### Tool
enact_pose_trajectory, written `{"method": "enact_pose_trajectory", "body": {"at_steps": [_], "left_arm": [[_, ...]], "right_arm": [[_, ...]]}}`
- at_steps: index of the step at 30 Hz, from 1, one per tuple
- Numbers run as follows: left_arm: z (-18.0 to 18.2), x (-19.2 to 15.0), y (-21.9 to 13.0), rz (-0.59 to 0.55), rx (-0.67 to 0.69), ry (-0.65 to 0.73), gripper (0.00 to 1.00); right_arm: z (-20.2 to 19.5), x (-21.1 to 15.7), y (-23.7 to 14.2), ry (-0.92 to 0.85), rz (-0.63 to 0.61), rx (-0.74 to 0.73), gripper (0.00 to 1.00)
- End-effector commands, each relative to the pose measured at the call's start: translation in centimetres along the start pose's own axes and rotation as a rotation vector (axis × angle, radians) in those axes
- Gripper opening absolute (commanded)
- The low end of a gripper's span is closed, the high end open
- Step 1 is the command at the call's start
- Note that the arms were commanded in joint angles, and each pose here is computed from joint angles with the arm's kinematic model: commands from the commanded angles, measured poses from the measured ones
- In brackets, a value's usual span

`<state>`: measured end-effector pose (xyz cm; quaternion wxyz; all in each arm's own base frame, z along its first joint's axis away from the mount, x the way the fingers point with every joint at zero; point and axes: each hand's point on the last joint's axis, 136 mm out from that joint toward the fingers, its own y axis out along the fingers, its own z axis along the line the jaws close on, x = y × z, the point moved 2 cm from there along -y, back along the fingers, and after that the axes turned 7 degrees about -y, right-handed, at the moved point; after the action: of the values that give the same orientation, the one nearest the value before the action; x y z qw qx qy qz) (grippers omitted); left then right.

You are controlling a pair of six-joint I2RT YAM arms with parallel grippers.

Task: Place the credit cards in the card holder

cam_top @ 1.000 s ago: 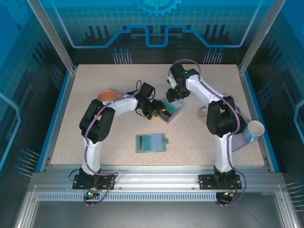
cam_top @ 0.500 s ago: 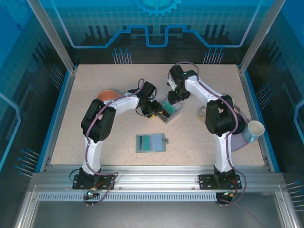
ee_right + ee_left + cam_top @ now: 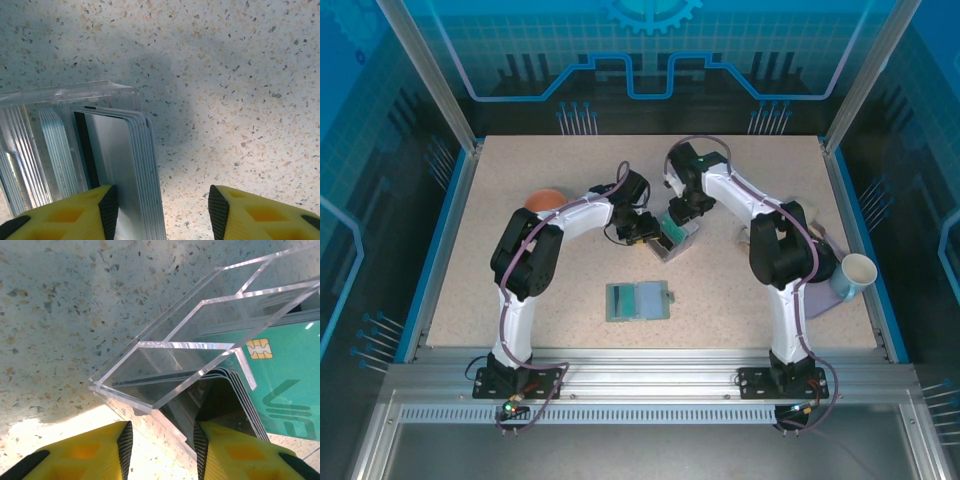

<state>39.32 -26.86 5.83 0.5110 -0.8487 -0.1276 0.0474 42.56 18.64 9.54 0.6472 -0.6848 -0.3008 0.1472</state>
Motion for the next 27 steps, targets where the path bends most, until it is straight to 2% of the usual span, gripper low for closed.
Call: {"method": "enact_pose_trajectory", "body": {"at_steps": [1, 4, 7, 14, 27], "left_arm": [[3.4, -1.4, 0.1, 0.065, 0.143, -0.003, 0.39], [3.5, -1.5, 0.1, 0.068, 0.148, 0.008, 0.39], [3.7, -1.5, 0.0, 0.068, 0.153, 0.016, 0.39], [3.6, -1.6, 0.0, 0.07, 0.147, 0.021, 0.38], [3.3, -1.6, 0.1, 0.074, 0.127, 0.012, 0.38]], "right_arm": [[-1.2, -1.5, 0.3, -0.03, 0.064, -0.084, 0.5], [-1.6, -1.3, -0.7, -0.025, 0.041, -0.095, 0.47], [-1.7, -1.1, -1.8, -0.018, 0.015, -0.087, 0.4], [-2.1, -0.9, -2.7, -0.006, 0.002, -0.093, 0.43], [-0.6, -1.4, -0.2, -0.048, 0.06, -0.044, 0.48]]}}
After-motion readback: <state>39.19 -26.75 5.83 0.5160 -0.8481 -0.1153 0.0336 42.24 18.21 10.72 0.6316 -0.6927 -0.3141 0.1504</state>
